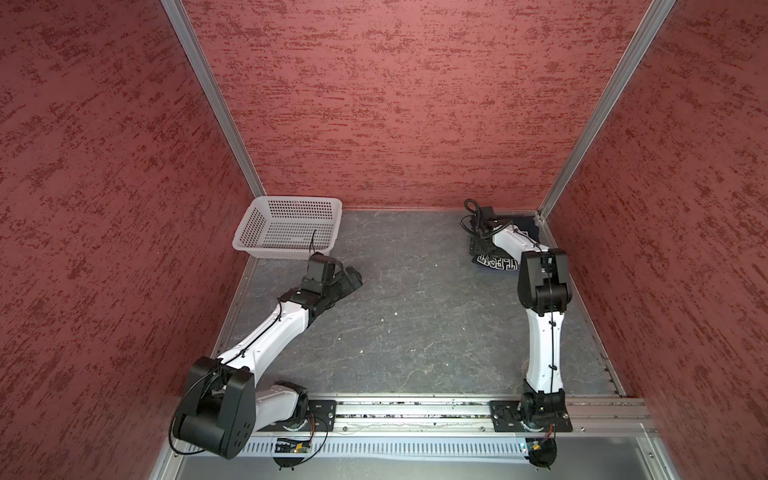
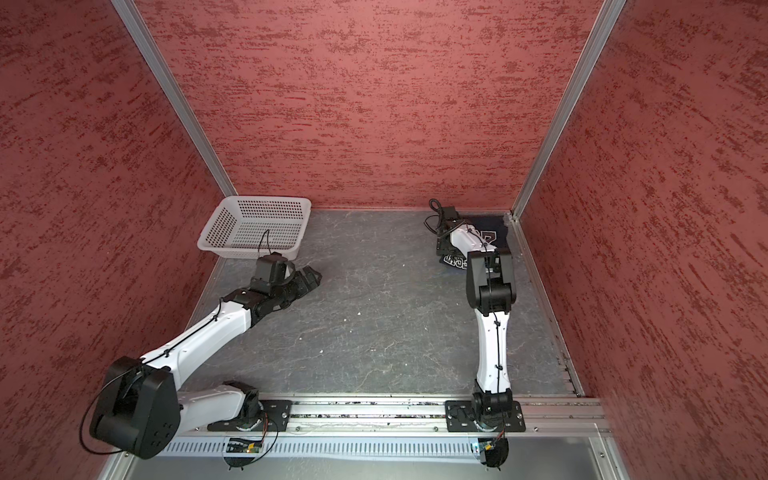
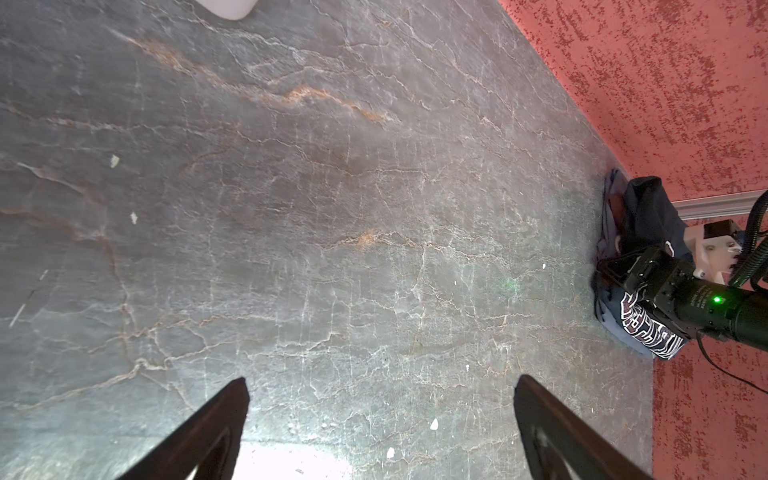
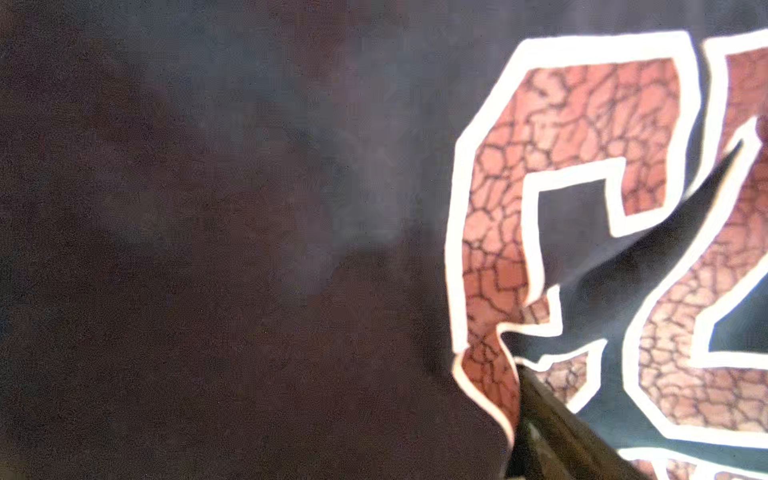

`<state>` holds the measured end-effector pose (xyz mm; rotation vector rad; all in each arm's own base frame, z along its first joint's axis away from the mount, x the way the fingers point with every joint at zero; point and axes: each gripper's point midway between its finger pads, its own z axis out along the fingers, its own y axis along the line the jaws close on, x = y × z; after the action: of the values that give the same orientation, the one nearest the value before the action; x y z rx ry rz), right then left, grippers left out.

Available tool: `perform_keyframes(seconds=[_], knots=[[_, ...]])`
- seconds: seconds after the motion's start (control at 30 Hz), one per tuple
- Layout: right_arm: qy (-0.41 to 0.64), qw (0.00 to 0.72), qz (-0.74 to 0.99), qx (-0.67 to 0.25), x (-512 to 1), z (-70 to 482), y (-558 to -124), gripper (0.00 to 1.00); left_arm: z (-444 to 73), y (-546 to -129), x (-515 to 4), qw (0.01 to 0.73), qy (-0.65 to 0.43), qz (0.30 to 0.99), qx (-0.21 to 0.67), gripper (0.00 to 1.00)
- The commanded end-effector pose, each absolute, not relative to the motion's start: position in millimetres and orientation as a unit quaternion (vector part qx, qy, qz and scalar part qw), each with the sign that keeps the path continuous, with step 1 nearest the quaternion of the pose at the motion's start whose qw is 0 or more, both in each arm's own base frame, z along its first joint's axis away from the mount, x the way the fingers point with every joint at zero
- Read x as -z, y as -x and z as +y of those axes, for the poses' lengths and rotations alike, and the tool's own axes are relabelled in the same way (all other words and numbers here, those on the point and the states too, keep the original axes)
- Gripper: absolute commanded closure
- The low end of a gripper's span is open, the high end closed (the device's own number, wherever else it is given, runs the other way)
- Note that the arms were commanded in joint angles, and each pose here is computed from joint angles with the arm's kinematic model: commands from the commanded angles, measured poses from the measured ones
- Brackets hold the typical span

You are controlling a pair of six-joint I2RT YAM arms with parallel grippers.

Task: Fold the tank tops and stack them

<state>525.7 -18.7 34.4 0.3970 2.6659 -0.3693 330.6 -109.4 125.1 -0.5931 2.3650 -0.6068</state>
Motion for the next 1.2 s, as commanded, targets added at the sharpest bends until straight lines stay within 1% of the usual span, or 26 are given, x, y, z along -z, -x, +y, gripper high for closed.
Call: perform_keyframes(seconds=[0.0, 0.23, 0.33, 0.43, 0.53, 0.6, 0.73, 0.8, 0.87, 0.93, 1.0, 1.1, 1.17], knots=[[-0.175, 0.191, 0.959, 0.111, -33.1, -34.3, -521.0, 0.07, -102.5, -324.9, -134.5, 0.325, 0.215, 0.894, 0.223, 0.0], [-0.17, 0.217, 0.956, 0.098, -62.9, -36.6, -528.0, 0.06, -85.2, -315.9, -145.1, 0.342, 0.218, 0.889, 0.21, 0.0], [-0.168, 0.222, 0.955, 0.106, -83.8, -38.6, -520.0, 0.05, -80.5, -312.8, -147.7, 0.345, 0.218, 0.889, 0.206, 0.0], [-0.144, 0.241, 0.955, 0.1, -108.9, -20.8, -505.6, 0.03, -70.9, -308.1, -150.7, 0.354, 0.22, 0.889, 0.189, 0.0], [-0.113, 0.277, 0.951, 0.081, -131.6, 7.1, -485.0, 0.04, -47.3, -305.0, -162.0, 0.393, 0.23, 0.88, 0.136, 0.0], [-0.105, 0.309, 0.943, 0.06, -141.1, 18.4, -470.0, 0.01, -25.3, -305.1, -171.6, 0.437, 0.236, 0.864, 0.085, 0.0], [-0.113, 0.419, 0.9, 0.042, -158.0, 13.0, -435.2, 0.01, 6.6, -312.0, -187.5, 0.526, 0.204, 0.825, -0.013, 0.0], [-0.103, 0.477, 0.872, 0.046, -163.9, 7.6, -416.6, 0.01, 14.3, -315.8, -187.6, 0.553, 0.185, 0.812, -0.04, 0.01], [-0.091, 0.53, 0.841, 0.062, -166.5, -0.1, -398.9, 0.01, 19.8, -322.3, -178.4, 0.558, 0.18, 0.808, -0.05, 0.0], [-0.071, 0.566, 0.817, 0.086, -161.0, -6.5, -383.6, 0.01, 17.8, -333.7, -168.3, 0.567, 0.158, 0.807, -0.052, 0.0], [-0.079, 0.591, 0.795, 0.115, -157.6, -17.5, -373.4, 0.01, 13.2, -343.4, -169.6, 0.574, 0.133, 0.806, -0.055, 0.01], [-0.071, 0.623, 0.771, 0.106, -154.4, -14.4, -373.7, 0.01, 5.8, -356.8, -168.7, 0.623, 0.09, 0.777, -0.025, 0.0], [-0.044, 0.635, 0.766, 0.091, -148.6, -4.3, -378.1, 0.01, 4.9, -367.8, -152.7, 0.621, 0.064, 0.78, -0.027, 0.0]])
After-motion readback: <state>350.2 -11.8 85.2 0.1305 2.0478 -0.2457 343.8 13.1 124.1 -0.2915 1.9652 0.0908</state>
